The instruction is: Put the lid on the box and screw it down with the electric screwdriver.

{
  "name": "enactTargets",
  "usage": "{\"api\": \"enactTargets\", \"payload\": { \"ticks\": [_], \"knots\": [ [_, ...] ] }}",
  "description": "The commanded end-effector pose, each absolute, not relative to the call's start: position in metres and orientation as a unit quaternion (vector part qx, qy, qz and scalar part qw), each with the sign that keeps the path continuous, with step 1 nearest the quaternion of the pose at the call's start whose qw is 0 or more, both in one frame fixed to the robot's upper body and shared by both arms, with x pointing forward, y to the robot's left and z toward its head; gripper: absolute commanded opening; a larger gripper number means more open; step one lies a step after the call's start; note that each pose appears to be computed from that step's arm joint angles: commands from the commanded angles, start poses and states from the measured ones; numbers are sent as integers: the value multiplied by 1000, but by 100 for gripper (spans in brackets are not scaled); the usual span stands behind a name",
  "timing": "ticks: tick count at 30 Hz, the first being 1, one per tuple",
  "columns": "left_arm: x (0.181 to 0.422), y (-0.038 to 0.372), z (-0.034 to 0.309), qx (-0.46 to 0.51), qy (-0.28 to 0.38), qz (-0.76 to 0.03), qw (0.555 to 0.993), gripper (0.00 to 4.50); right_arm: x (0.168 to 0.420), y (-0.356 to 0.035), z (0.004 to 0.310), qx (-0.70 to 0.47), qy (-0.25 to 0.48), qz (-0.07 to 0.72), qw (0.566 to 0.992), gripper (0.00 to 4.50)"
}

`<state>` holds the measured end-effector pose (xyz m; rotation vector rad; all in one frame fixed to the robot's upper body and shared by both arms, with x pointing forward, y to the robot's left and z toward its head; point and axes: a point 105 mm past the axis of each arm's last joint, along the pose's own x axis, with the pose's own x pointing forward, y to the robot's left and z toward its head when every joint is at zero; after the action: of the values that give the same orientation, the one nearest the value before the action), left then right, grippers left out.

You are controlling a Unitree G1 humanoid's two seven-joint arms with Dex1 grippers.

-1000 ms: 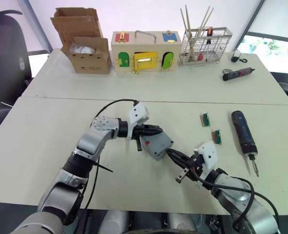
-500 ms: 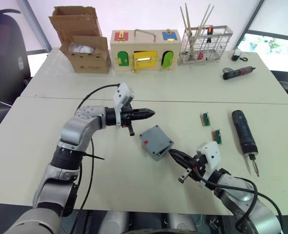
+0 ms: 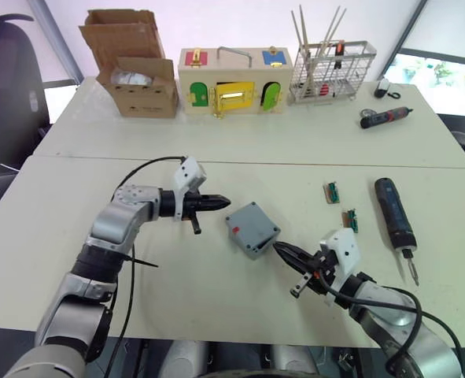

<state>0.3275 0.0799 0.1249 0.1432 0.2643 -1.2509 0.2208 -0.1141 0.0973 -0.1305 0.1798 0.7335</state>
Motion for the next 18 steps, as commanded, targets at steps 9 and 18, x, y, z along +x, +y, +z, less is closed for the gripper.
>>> {"api": "enactTargets", "payload": {
  "ticks": [9, 18],
  "knots": [
    [312, 71, 131, 70, 121, -609, 780, 0, 223, -106, 109, -61, 61, 373, 924, 5],
    [309, 67, 132, 64, 119, -612, 779, 0, 225, -105, 109, -63, 60, 374, 923, 5]
  ]
}}
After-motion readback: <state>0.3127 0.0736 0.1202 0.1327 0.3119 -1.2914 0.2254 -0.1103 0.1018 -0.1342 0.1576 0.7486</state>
